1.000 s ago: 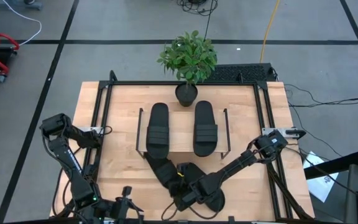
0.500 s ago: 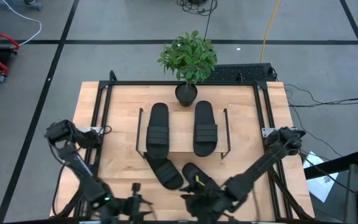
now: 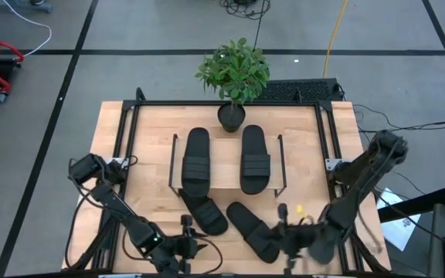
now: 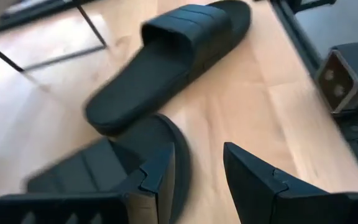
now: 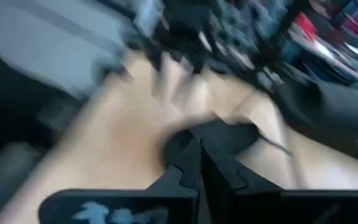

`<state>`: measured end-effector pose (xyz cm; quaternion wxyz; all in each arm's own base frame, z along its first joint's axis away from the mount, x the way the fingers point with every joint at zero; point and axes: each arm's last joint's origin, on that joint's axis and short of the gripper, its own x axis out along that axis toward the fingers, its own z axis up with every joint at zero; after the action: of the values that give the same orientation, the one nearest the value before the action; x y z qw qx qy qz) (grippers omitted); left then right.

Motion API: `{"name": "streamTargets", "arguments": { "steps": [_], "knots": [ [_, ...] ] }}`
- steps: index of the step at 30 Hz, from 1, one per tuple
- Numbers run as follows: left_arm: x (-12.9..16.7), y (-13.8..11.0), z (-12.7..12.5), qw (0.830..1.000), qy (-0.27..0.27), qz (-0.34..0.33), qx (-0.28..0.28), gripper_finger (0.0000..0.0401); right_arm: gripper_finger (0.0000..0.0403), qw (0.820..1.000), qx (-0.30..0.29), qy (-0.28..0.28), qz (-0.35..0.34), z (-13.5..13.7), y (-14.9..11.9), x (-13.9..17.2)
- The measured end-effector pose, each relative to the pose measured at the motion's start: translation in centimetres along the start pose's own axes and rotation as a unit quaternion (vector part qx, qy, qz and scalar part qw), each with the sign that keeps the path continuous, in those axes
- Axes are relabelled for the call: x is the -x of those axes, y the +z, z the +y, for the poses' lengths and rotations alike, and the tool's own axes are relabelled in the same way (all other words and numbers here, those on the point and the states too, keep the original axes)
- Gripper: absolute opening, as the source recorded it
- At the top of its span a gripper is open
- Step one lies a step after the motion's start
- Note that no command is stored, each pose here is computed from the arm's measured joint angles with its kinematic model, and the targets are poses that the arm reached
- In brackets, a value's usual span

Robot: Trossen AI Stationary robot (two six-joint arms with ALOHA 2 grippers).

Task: Pick and place slides into the shelf
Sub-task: Put the left black slide under the shelf

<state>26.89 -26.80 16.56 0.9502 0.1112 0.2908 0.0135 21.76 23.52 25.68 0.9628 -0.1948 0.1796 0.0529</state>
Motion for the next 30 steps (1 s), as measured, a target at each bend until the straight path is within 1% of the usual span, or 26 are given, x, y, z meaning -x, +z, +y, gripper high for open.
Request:
{"name": "streamTargets", "arguments": {
  "steps": [2, 5, 9, 10, 12, 15, 17, 20, 23, 27, 30],
  "knots": [
    [0.3, 1.0, 0.0, 1.000, 0.015, 0.007, -0.022, 0.0136, 0.0001, 0.997, -0.026, 0.033, -0.064, -0.3, -1.9, 1.0],
    [0.8, 2.4, 0.4, 0.998, 0.053, 0.016, -0.038, 0.0136, 0.0000, 0.987, -0.061, 0.059, -0.134, -1.3, -5.4, 2.2],
    [1.1, 3.2, 1.2, 0.994, 0.094, 0.034, -0.045, 0.0136, 0.0000, 0.980, -0.103, 0.056, -0.160, -3.1, -9.9, 3.5],
    [1.0, 3.3, 1.4, 0.994, 0.098, 0.037, -0.040, 0.0136, 0.0000, 0.979, -0.112, 0.059, -0.162, -3.4, -10.7, 3.7],
    [0.7, 3.3, 1.8, 0.994, 0.090, 0.049, -0.028, 0.0136, 0.0000, 0.973, -0.128, 0.083, -0.172, -4.1, -12.0, 4.3],
    [0.3, 3.4, 2.0, 0.995, 0.071, 0.063, -0.020, 0.0136, 0.0000, 0.963, -0.135, 0.133, -0.194, -4.8, -13.3, 5.1],
    [0.3, 3.4, 2.0, 0.996, 0.066, 0.066, -0.015, 0.0136, 0.0000, 0.960, -0.132, 0.150, -0.198, -5.0, -14.1, 5.5],
    [0.3, 3.3, 1.9, 0.996, 0.057, 0.070, -0.007, 0.0136, 0.0000, 0.959, -0.136, 0.151, -0.199, -5.4, -14.9, 5.9],
    [0.5, 2.9, 1.2, 0.996, 0.045, 0.074, -0.014, 0.0136, 0.0000, 0.958, -0.138, 0.149, -0.203, -5.6, -15.3, 6.2],
    [0.5, 1.9, 0.3, 0.994, 0.035, 0.092, -0.036, 0.0136, 0.0000, 0.955, -0.140, 0.147, -0.218, -6.0, -15.1, 6.6],
    [0.5, 1.9, 0.2, 0.995, 0.030, 0.093, -0.026, 0.0136, 0.0000, 0.954, -0.138, 0.145, -0.225, -6.1, -15.0, 6.7]
  ]
}}
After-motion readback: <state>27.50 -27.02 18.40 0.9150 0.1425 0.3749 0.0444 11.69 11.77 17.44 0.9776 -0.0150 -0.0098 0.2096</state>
